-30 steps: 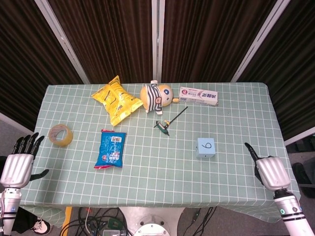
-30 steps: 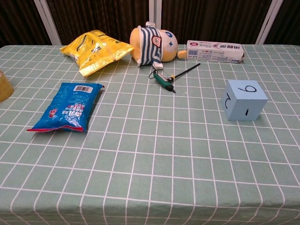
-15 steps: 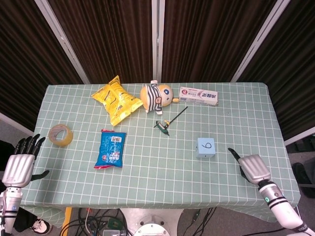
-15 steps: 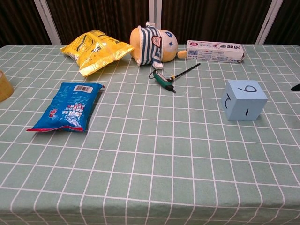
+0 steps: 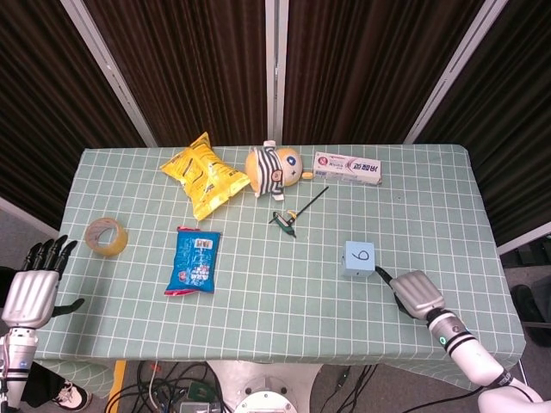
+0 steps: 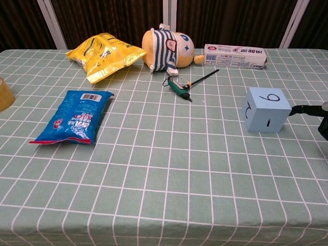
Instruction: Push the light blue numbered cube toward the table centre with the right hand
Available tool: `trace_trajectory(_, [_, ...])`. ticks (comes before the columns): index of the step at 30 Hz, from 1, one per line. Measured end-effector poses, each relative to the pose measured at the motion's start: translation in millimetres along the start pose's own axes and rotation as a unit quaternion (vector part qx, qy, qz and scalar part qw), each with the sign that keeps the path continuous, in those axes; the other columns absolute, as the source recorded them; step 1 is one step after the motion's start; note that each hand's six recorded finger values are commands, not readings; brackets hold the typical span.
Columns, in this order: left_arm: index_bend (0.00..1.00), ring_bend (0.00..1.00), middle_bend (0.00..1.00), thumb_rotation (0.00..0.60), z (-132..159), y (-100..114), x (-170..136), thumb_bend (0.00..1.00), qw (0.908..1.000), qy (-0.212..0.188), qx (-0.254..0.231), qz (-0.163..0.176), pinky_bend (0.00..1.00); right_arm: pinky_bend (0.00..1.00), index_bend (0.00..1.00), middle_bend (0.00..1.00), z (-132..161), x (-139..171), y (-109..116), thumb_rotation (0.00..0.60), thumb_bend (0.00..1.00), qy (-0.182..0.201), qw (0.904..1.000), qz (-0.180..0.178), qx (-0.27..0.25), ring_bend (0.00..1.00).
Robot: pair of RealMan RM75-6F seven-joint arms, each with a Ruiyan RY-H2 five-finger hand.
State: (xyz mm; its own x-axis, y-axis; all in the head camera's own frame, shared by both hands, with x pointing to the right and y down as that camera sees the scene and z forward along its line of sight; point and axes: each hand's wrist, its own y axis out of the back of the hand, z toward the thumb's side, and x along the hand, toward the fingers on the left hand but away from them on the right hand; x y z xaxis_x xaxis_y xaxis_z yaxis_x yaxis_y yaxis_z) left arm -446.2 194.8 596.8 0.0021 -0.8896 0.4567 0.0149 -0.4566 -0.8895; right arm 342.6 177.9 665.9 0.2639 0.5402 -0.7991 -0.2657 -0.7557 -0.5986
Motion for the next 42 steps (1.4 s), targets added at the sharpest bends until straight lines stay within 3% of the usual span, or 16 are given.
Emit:
trace_trajectory(8, [0.07,0.0,0.02,0.6,-1.9,-0.3,-1.4,0.0,1.0,0.002,-0.003,0.003,0.06,0.71,0.0,0.89,26.3,-2.1,0.7,0.6,1.0,0.035,0.9992,0.011,0.016,0.8])
trace_trajectory(16, [0.07,0.0,0.02,0.6,-8.7,0.0,-3.4,0.0,0.9999,0.009,-0.006,0.004,0.06,0.71,0.0,0.89,46.0,-13.5,15.4,0.6,1.0,0.058,0.9976,0.008,0.036,0.8])
trace_trajectory(27, [0.07,0.0,0.02,0.6,-16.6,-0.6,-5.2,0.0,0.9998,0.017,-0.009,0.004,0.06,0.71,0.0,0.89,62.7,-40.2,43.8,0.6,1.0,0.06,0.9966,0.015,0.054,0.8])
trace_trajectory(42, [0.07,0.0,0.02,0.6,-18.6,1.0,-2.4,0.0,0.9998,0.016,-0.008,0.004,0.06,0.71,0.0,0.89,81.3,-70.8,77.7,0.6,1.0,0.049,0.9941,0.053,0.081,0.8])
